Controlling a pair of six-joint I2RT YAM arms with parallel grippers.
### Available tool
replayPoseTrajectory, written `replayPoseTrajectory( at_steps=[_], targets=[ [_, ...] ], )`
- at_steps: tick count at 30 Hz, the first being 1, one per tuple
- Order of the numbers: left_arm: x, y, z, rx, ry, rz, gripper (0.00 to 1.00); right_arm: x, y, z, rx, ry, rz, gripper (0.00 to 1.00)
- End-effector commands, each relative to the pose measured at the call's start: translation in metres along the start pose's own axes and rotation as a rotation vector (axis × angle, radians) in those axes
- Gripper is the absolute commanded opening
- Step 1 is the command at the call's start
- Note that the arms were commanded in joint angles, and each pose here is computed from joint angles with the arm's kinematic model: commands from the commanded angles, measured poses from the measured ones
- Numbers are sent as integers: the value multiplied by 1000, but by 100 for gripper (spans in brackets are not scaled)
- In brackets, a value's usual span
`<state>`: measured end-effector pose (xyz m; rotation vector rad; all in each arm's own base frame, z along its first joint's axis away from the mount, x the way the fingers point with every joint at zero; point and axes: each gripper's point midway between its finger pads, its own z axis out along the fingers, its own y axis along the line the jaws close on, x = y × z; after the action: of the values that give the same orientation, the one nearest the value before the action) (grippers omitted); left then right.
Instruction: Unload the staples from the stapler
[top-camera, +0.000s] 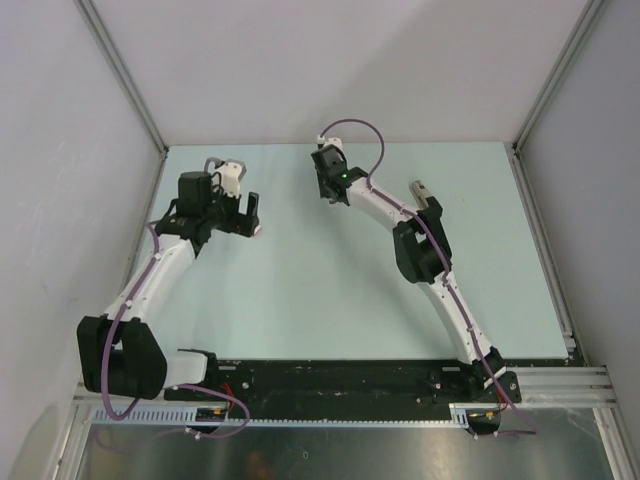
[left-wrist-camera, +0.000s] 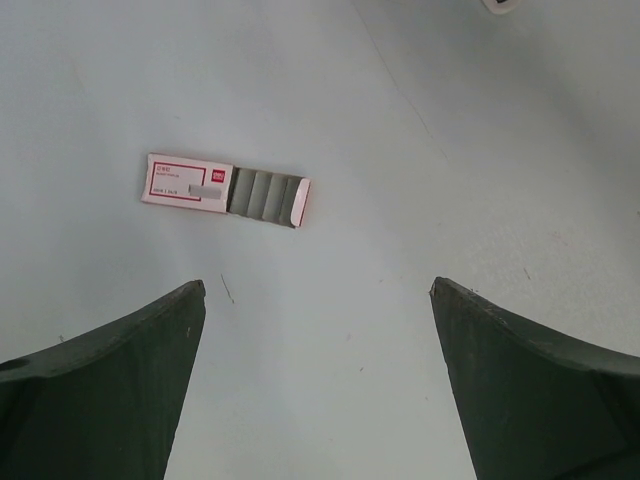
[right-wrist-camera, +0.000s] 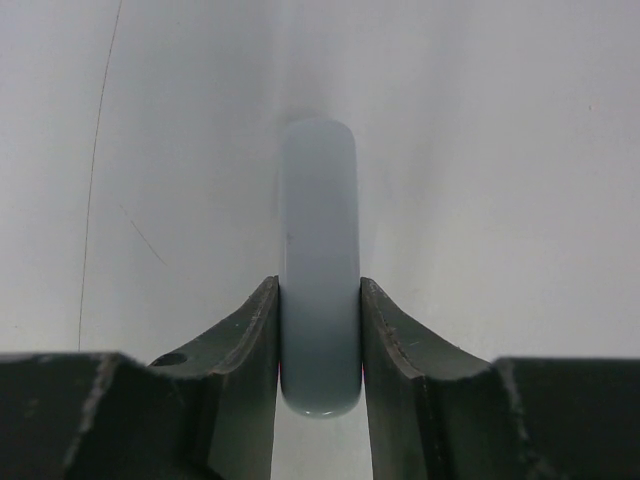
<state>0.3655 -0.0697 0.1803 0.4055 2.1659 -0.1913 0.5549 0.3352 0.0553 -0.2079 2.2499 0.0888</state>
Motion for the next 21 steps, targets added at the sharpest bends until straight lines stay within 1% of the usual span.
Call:
replayPoseTrajectory(
  at_steps=[1, 4, 7, 12, 14, 19, 21],
  targets=[
    [-4, 1, -9, -6, -37, 24, 99, -14, 10, -21, -9, -13, 15, 11],
    [-2, -3, -14, 8, -47, 46, 99, -16, 23, -44, -37, -18, 41, 5],
    [6, -13, -20, 44, -55, 78, 100, -5, 36, -75, -78, -14, 111, 1],
    [26, -33, -27, 126, -57, 135, 100, 17, 60, -134, -201, -42, 322, 0],
    [36, -42, -28, 169, -52, 147, 100, 30, 70, -153, -238, -35, 393, 0],
    [54, -66, -29, 283, -43, 179, 99, 52, 101, -188, -304, -53, 474, 0],
    [61, -74, -29, 320, -39, 196, 99, 51, 111, -199, -328, -82, 512, 0]
  ],
)
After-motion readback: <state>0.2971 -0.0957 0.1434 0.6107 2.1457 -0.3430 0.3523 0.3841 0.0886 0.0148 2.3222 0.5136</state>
